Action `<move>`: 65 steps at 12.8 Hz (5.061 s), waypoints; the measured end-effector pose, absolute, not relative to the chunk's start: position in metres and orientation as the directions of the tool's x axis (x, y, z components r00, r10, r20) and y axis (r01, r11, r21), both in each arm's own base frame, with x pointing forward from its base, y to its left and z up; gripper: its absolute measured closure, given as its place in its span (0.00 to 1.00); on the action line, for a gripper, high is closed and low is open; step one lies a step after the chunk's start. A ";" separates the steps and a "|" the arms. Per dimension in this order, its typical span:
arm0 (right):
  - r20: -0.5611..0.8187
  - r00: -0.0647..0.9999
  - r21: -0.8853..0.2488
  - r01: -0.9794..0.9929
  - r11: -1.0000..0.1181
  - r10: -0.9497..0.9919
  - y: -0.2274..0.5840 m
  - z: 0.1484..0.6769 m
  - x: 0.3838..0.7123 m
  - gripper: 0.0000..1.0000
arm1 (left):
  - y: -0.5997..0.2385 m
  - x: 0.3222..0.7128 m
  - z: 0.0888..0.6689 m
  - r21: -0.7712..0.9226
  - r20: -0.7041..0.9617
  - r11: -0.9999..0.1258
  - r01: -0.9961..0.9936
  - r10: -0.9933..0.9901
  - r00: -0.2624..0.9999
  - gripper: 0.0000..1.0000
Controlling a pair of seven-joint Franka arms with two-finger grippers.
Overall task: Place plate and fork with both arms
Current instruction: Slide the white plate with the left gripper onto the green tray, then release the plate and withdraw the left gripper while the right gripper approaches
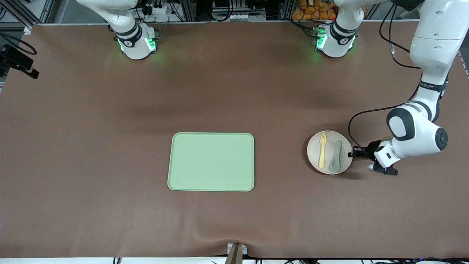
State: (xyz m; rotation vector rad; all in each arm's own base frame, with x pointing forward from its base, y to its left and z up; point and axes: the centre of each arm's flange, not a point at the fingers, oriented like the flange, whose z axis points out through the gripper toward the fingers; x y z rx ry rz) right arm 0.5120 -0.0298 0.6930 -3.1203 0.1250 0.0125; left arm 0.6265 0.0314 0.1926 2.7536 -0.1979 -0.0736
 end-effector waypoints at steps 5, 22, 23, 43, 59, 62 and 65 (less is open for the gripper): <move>-0.009 0.997 -0.018 -0.080 -0.997 -0.080 -0.030 0.693 0.512 0.00 | -0.011 0.647 0.222 0.408 0.025 -0.891 -0.199 -0.207 0.978 0.96; -0.044 0.998 -0.020 -0.044 -0.999 -0.043 -0.017 0.675 0.523 0.00 | -0.364 0.638 0.266 0.479 -0.074 -0.878 -0.009 -0.051 0.996 0.96; -0.057 0.998 -0.021 -0.032 -0.999 -0.031 -0.014 0.668 0.527 0.00 | -0.377 0.633 0.255 0.473 -0.061 -0.881 -0.011 -0.046 0.997 0.96; -0.193 0.978 -0.062 0.066 -0.996 0.077 0.018 0.589 0.570 0.00 | -0.425 0.642 0.225 0.437 0.054 -0.900 -0.003 0.023 0.998 0.22; -0.045 0.992 -0.087 0.113 -0.990 0.117 0.273 0.424 0.630 0.00 | -0.138 0.658 0.537 0.165 -0.026 -0.979 0.118 0.116 0.993 0.00; -0.033 0.994 -0.091 0.105 -0.990 0.109 0.312 0.387 0.631 0.00 | -0.096 0.649 0.558 0.064 -0.013 -0.996 0.054 0.054 0.998 0.00; -0.008 0.991 -0.099 0.132 -0.986 0.133 0.347 0.349 0.629 0.04 | -0.049 0.639 0.586 0.009 0.012 -1.000 0.029 0.029 0.999 0.00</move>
